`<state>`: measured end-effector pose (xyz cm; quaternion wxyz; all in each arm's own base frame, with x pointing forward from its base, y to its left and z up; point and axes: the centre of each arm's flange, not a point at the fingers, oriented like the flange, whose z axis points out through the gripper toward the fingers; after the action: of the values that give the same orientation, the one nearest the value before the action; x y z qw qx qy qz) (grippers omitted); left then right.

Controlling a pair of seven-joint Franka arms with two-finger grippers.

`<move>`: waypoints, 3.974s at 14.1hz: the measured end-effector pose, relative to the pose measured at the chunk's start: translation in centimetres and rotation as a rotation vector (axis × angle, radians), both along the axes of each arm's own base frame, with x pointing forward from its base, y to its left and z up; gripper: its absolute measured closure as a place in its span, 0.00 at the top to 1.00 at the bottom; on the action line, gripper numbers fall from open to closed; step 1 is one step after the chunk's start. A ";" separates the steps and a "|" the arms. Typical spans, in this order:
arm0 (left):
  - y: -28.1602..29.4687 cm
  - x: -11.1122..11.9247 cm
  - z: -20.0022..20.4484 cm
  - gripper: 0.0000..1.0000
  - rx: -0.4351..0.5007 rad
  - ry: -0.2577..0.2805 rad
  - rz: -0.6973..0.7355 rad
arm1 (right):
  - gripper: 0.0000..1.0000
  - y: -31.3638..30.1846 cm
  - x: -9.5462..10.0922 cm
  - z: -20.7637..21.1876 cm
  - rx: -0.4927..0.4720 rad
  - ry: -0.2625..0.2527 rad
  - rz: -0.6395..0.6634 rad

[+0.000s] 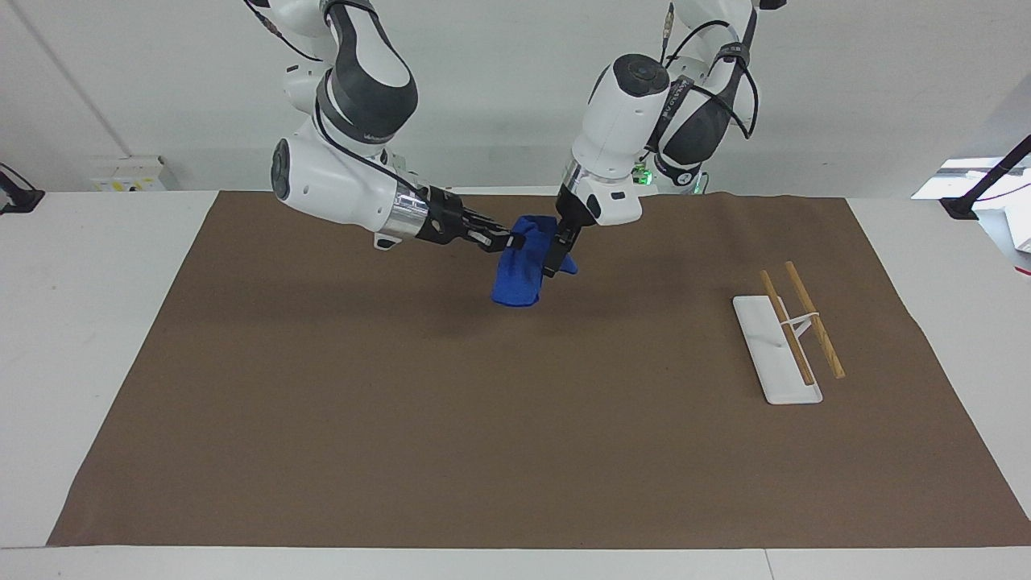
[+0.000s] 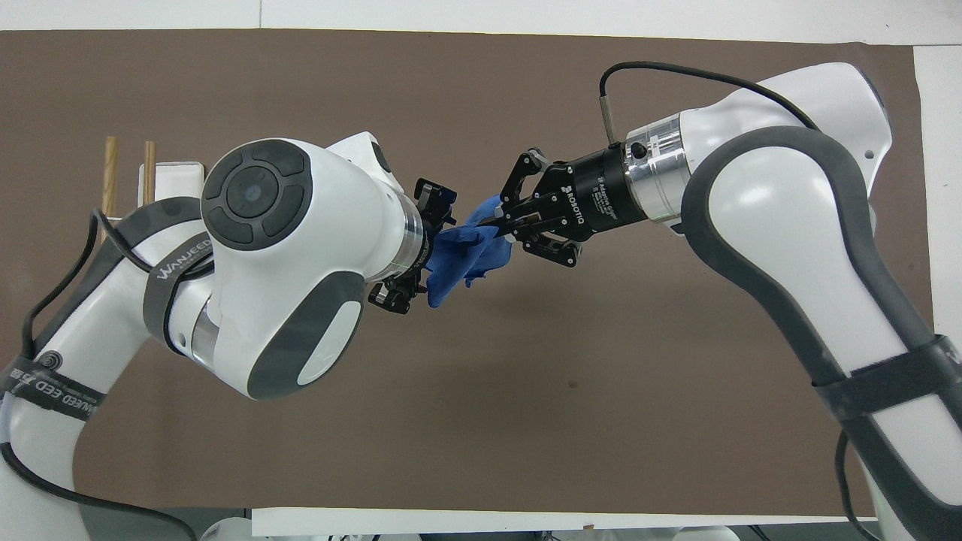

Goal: Right arm passes towel to left arm to hang
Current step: 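Grasp the towel with the left gripper beside the right gripper, then open the right gripper and withdraw while the left gripper carries the towel, then drape the towel over the white rack with the left gripper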

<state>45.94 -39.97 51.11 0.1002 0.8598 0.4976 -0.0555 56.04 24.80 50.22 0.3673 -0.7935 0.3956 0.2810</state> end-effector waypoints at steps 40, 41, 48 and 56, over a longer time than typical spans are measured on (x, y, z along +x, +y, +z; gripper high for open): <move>26.2 13.3 4.4 0.03 0.455 -0.193 -0.244 | 0.99 -22.1 -1.9 12.5 -0.881 -0.507 0.770; 28.8 13.8 4.4 0.03 0.465 -0.186 -0.259 | 1.00 -22.9 -2.6 14.8 -0.879 -0.502 0.776; 44.2 15.2 3.4 0.03 0.504 -0.213 -0.280 | 1.00 -26.9 -4.4 16.8 -0.820 -0.451 0.857; 46.0 11.0 1.1 0.03 0.505 -0.213 -0.386 | 1.00 -27.5 -4.6 16.0 -0.798 -0.454 0.897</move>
<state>56.97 6.03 52.21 -0.0769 0.9369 0.3102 0.1417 51.43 -2.68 66.20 -0.0351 -0.9973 0.0120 0.0636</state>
